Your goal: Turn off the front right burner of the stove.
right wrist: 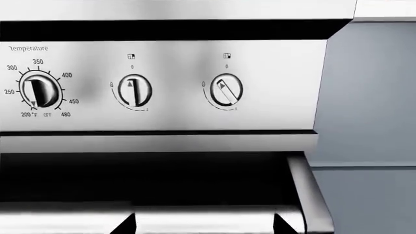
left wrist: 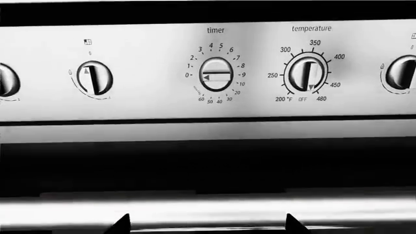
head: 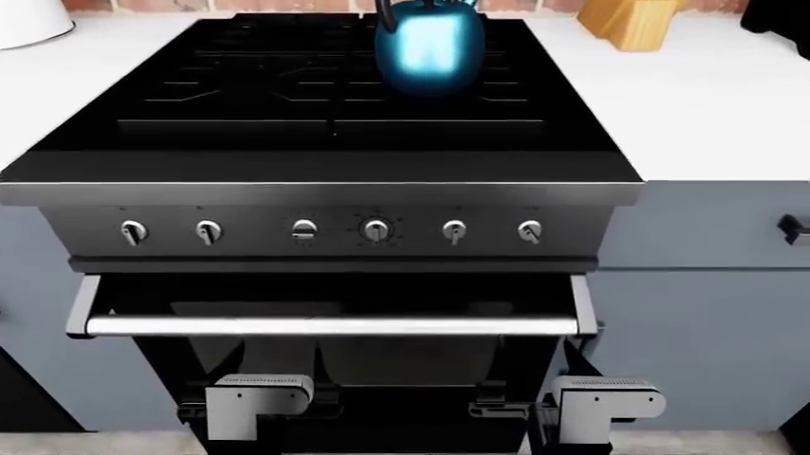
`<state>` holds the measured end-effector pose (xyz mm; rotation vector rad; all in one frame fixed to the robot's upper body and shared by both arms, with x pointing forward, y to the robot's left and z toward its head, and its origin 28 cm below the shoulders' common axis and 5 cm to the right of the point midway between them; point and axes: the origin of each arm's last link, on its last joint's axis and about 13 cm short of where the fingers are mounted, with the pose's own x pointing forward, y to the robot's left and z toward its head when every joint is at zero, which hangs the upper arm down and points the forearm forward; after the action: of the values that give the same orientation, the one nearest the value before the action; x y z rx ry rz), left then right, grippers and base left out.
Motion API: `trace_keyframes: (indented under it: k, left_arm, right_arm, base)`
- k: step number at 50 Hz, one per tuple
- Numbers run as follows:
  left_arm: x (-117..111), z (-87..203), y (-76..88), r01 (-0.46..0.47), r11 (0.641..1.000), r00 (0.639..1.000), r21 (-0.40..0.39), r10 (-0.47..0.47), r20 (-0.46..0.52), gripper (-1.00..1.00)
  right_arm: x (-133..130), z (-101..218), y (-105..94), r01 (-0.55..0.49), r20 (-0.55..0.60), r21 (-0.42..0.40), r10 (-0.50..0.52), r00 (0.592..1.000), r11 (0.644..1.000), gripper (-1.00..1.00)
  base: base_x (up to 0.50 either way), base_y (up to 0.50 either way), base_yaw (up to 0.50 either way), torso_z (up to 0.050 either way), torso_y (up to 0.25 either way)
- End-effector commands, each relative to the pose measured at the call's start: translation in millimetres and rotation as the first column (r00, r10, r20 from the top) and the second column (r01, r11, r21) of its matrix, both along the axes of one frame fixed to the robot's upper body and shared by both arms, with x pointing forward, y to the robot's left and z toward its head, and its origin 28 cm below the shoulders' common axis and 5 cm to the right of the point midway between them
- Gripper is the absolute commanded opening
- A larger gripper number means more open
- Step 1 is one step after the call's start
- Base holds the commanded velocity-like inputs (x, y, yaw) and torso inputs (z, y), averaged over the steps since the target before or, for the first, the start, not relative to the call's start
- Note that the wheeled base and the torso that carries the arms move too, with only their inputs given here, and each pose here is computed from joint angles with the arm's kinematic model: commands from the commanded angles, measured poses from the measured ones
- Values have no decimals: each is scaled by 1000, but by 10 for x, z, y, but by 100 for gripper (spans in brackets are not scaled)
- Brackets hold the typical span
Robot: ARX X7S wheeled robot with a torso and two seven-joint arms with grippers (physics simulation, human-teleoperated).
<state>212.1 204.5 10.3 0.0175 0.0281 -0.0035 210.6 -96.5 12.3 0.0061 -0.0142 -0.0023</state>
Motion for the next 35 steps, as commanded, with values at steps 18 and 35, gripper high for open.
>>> trace_keyframes:
  k: [18,35]
  left_arm:
    - [-2,-8,6,-4,1000,1000,2,4,-6,100]
    - [-1,-15,7,-8,1000,1000,3,8,-13,100]
  right_arm:
    - [-4,-3,9,-1,0,-3,1,1000,1000,100]
    - [-1,-3,7,7,0,-10,-7,1000,1000,100]
  base:
    - [0,0,0,-50,0]
    - [0,0,0,-26,0]
